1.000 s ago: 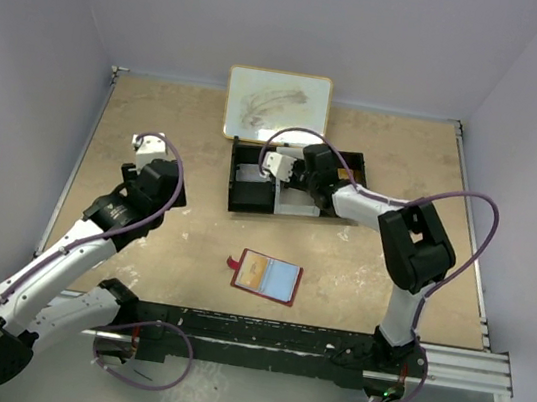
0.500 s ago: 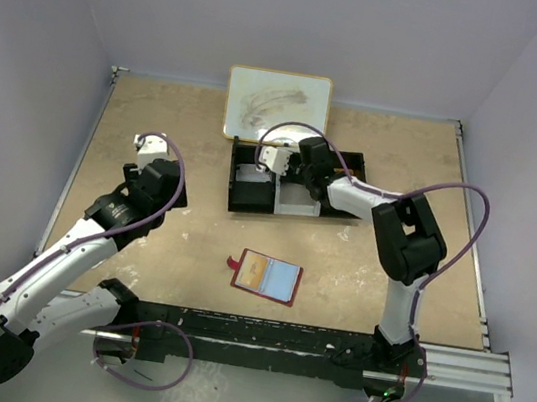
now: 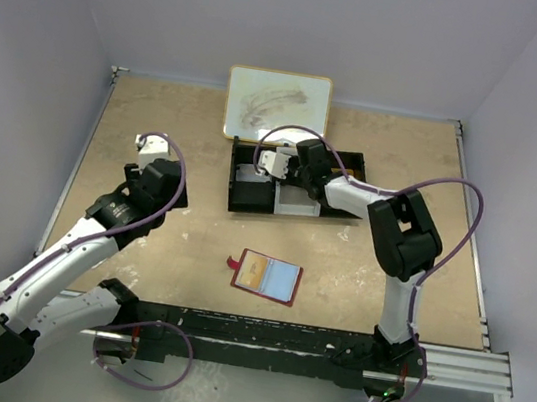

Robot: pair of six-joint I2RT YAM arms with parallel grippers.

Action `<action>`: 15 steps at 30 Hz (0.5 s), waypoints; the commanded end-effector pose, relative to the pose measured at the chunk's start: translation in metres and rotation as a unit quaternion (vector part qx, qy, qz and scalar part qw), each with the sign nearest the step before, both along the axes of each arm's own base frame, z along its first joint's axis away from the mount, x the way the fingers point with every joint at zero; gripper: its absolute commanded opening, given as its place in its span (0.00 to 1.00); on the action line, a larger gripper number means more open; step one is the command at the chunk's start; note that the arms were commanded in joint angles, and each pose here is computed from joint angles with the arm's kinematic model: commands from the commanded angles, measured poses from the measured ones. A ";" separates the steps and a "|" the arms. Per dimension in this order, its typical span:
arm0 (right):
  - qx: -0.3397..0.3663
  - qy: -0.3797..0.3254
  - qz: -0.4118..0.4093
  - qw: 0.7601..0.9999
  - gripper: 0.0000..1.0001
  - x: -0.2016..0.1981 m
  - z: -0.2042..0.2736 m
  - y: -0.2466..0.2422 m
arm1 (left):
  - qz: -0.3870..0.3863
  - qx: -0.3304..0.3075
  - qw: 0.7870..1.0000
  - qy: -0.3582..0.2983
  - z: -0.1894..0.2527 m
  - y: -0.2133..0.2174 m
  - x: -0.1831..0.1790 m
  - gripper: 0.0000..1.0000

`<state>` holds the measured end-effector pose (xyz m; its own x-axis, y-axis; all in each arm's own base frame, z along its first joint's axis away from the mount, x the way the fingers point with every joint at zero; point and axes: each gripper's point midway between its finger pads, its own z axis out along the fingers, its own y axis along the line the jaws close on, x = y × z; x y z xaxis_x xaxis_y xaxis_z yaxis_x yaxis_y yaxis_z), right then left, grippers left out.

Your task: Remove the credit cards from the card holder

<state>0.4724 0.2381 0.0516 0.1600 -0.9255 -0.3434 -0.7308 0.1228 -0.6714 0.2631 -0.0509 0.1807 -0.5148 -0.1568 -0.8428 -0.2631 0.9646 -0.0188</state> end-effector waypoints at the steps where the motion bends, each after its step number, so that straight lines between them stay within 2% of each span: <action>1: 0.011 -0.011 -0.002 1.000 0.36 0.003 0.021 0.003 | -0.002 0.002 1.000 -0.013 0.009 0.000 0.004 0.65; 7: 0.022 0.011 -0.008 1.000 0.45 -0.006 0.024 0.002 | -0.003 0.003 1.000 -0.011 0.008 0.000 0.004 0.65; 15: 0.042 0.025 -0.017 0.999 0.44 -0.009 0.024 0.005 | -0.006 0.003 1.000 -0.005 0.005 -0.002 0.005 0.65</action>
